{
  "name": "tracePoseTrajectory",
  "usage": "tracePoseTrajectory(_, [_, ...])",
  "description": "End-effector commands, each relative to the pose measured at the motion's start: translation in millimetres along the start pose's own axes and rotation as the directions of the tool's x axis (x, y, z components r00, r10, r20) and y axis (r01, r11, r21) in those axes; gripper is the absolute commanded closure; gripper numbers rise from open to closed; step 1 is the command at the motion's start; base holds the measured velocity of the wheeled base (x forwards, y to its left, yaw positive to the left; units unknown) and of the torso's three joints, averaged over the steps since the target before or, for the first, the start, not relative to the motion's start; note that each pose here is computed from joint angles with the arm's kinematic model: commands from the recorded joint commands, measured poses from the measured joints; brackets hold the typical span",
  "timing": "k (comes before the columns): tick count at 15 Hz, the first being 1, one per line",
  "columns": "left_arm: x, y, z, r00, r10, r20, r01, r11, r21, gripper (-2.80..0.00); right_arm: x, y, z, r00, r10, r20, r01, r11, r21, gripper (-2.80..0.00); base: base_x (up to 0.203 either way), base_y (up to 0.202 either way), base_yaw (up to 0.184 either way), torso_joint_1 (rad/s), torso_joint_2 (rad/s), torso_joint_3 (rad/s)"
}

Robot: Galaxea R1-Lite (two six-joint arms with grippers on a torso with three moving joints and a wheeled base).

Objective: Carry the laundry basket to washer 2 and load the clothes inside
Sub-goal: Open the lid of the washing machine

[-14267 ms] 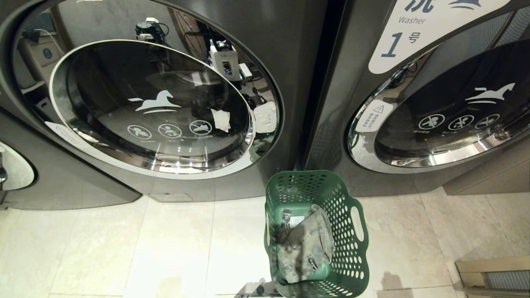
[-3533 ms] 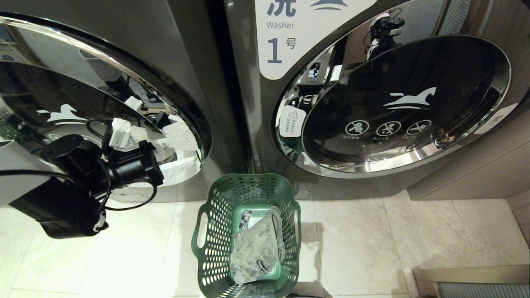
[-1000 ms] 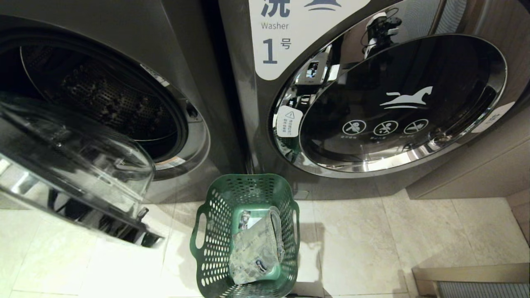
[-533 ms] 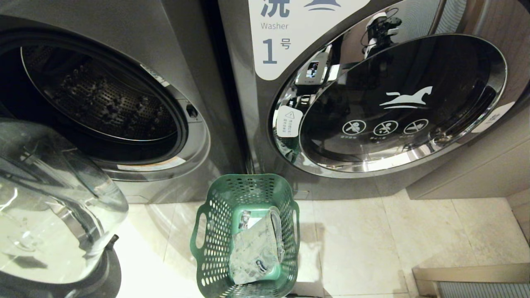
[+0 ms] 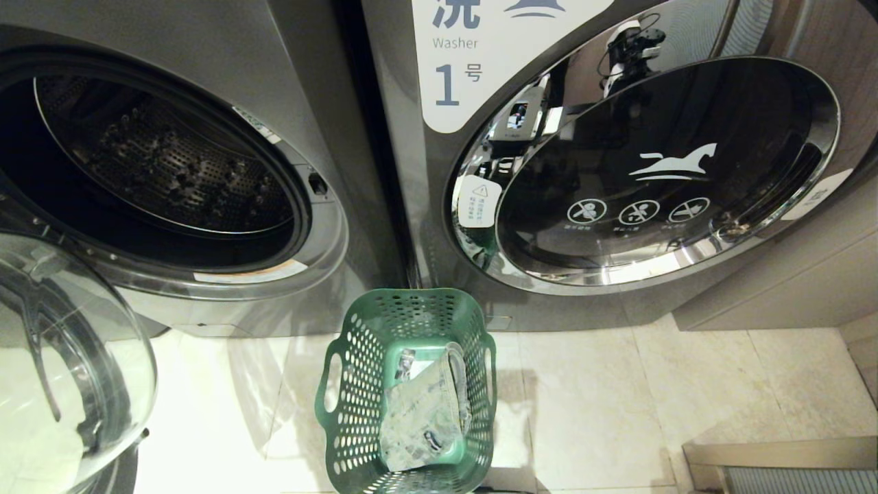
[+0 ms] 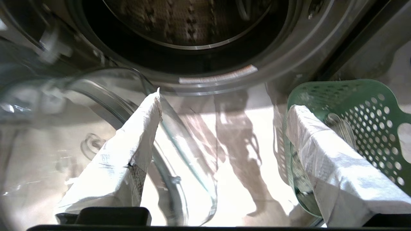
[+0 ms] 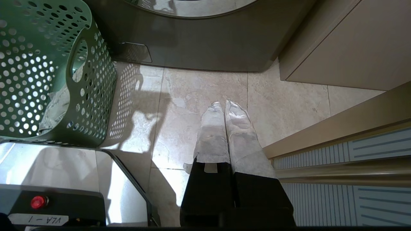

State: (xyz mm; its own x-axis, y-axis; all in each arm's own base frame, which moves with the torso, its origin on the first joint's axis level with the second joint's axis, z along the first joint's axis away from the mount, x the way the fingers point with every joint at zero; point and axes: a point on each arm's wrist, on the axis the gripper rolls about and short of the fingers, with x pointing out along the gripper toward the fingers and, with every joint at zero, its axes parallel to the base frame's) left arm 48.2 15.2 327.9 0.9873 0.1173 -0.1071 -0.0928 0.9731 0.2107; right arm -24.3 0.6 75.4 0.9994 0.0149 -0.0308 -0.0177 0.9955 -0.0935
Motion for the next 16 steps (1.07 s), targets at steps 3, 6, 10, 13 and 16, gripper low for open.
tracePoseTrajectory(3, [25.9, 5.7, -16.0, 0.992, 0.008, -0.128, -0.013, 0.999, -0.041, -2.80, -0.1, 0.0, 0.1, 1.000, 0.000, 0.002, 0.000, 1.000, -0.001, 0.00, 0.000, 0.000, 0.000, 0.000, 0.00, 0.000])
tracePoseTrajectory(6, [35.7, 15.8, -23.4, 0.952, 0.206, -0.226, -0.217, 0.976, -0.026, -2.80, -0.1, 0.0, -0.1, 1.000, 0.000, 0.000, 0.000, 1.000, -0.001, 0.00, 0.000, 0.000, 0.000, 0.000, 0.00, 0.000])
tracePoseTrajectory(10, [67.3, 38.8, -12.3, 0.843, 0.445, -0.302, -0.477, 0.878, -0.038, -2.80, -0.1, 0.0, 0.1, 1.000, 0.000, 0.002, 0.000, 1.000, -0.001, 0.00, 0.000, 0.000, 0.000, 0.000, 0.00, 0.000])
tracePoseTrajectory(13, [82.6, 47.1, -9.4, 0.817, 0.481, -0.319, -0.525, 0.849, -0.063, 0.00, -0.1, 0.0, 0.0, 1.000, 0.000, 0.001, 0.000, 1.000, -0.001, 0.00, 0.000, 0.000, 0.000, 0.000, 0.00, 0.000])
tracePoseTrajectory(16, [98.3, 58.4, -1.6, 0.763, 0.561, -0.321, -0.613, 0.785, -0.087, 0.00, -0.1, 0.0, -0.1, 1.000, 0.000, 0.000, 0.000, 1.000, -0.001, 0.00, 0.000, 0.000, 0.000, 0.000, 0.00, 0.000])
